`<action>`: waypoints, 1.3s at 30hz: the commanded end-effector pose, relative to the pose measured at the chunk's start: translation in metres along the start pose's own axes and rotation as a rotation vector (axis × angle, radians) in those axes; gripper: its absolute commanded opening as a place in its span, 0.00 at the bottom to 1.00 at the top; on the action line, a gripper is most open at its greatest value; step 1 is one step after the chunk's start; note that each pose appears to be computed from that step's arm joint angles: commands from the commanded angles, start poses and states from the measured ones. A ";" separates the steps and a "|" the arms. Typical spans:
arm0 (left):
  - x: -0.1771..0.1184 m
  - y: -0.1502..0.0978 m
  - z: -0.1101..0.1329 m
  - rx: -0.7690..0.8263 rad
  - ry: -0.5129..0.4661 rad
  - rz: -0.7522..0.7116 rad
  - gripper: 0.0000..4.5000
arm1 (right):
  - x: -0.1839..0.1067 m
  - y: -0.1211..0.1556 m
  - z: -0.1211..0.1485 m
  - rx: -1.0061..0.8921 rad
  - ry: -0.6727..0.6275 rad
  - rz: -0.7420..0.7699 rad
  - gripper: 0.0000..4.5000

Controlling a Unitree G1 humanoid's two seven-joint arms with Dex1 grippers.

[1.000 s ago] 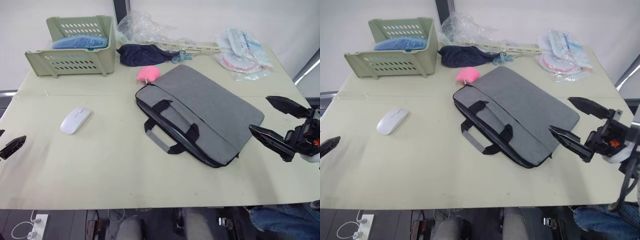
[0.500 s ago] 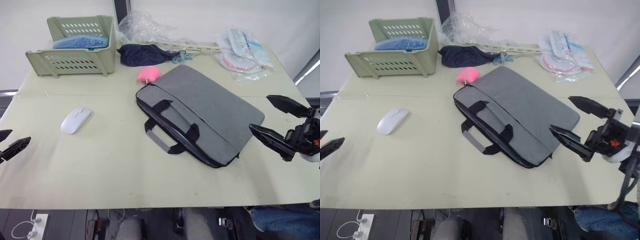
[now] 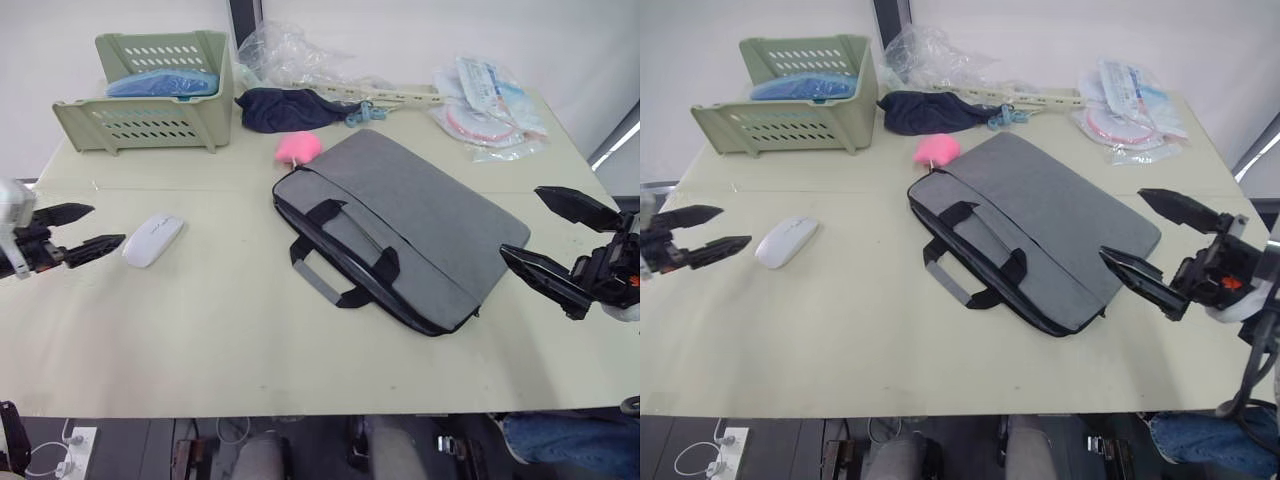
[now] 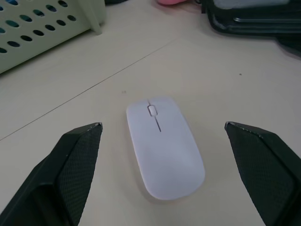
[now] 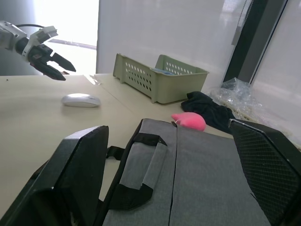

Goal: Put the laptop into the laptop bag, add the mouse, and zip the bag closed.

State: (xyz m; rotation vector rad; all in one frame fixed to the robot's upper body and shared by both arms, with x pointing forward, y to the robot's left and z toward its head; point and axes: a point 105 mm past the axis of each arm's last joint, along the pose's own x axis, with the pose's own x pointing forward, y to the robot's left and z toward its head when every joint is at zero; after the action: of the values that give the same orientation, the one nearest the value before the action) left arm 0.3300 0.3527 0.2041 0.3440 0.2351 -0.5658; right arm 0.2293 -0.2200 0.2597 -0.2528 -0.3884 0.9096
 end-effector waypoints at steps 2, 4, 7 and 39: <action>0.012 0.003 0.001 -0.019 0.082 0.049 1.00 | -0.001 -0.001 0.011 -0.058 -0.004 -0.008 0.99; 0.022 -0.001 -0.002 -0.028 0.103 0.042 1.00 | 0.000 -0.001 0.012 -0.059 -0.004 -0.009 0.99; 0.031 -0.002 -0.010 -0.036 0.179 0.077 1.00 | 0.000 0.000 0.012 -0.059 0.000 -0.010 0.99; 0.081 -0.019 -0.018 -0.006 0.202 0.023 1.00 | 0.000 0.002 0.012 -0.066 0.014 -0.006 0.99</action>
State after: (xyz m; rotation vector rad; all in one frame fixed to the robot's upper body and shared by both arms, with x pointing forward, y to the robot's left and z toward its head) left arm 0.3836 0.3000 0.1511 0.3811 0.4312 -0.5170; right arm 0.2288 -0.2183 0.2593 -0.2671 -0.3763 0.8943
